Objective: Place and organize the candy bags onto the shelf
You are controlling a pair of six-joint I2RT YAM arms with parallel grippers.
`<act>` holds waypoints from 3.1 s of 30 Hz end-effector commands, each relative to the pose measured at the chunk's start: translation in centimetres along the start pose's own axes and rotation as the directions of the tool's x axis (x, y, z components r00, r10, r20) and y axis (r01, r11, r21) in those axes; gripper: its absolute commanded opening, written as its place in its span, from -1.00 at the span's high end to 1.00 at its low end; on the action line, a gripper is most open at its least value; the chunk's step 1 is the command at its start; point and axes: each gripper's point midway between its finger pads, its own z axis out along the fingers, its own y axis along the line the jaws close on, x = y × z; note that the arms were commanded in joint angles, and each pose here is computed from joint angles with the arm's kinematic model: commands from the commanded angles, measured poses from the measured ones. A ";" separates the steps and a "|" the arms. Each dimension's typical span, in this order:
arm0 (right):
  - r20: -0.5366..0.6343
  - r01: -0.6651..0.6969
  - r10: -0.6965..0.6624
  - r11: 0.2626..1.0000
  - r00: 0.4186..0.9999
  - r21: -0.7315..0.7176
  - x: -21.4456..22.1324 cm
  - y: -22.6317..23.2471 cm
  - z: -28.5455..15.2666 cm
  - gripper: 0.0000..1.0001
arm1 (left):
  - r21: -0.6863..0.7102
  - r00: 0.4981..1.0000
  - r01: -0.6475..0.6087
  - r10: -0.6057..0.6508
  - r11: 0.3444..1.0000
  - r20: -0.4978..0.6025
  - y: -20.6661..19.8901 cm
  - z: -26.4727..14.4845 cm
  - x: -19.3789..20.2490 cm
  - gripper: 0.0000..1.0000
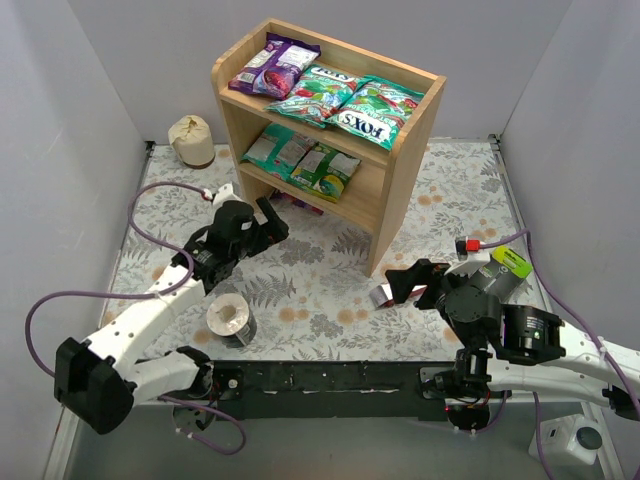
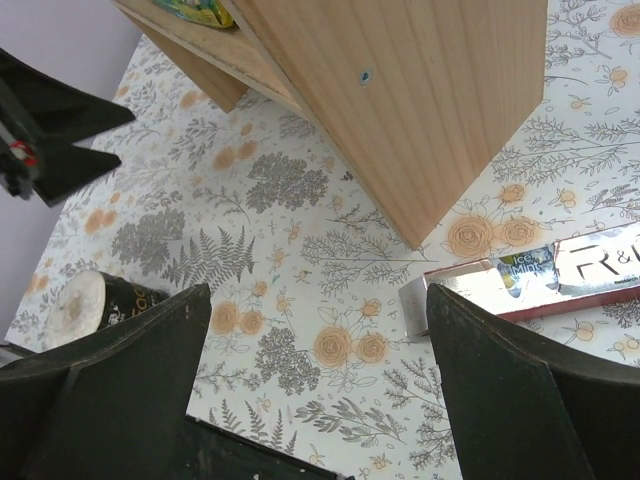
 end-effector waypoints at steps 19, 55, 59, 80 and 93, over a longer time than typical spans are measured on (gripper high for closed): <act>0.021 -0.049 0.049 0.999 0.999 0.008 -0.9 0.0 -0.3 -0.92 | -0.012 0.912 0.409 -0.409 0.913 -0.034 4.8 11.5 3.4 -0.96; 0.038 -0.075 0.075 0.997 0.996 0.006 -2.2 -1.5 -1.7 -0.83 | 0.006 0.537 0.844 -0.844 0.537 0.013 0.3 24.5 10.1 -0.15; 0.037 -0.076 0.076 0.997 0.996 0.007 -2.4 -1.6 -1.9 -0.82 | -0.011 0.474 0.880 -0.876 0.475 0.089 1.6 24.8 10.1 -0.10; 0.055 -0.083 0.081 0.996 0.995 0.033 -3.3 -3.2 -2.9 -0.79 | 0.054 0.289 0.951 -0.937 0.304 0.195 2.8 27.6 10.1 0.17; 0.049 -0.083 0.081 0.996 0.995 0.033 -4.0 -3.3 -3.4 -0.73 | 0.069 0.251 0.961 -0.949 0.268 0.191 3.3 28.3 11.0 1.00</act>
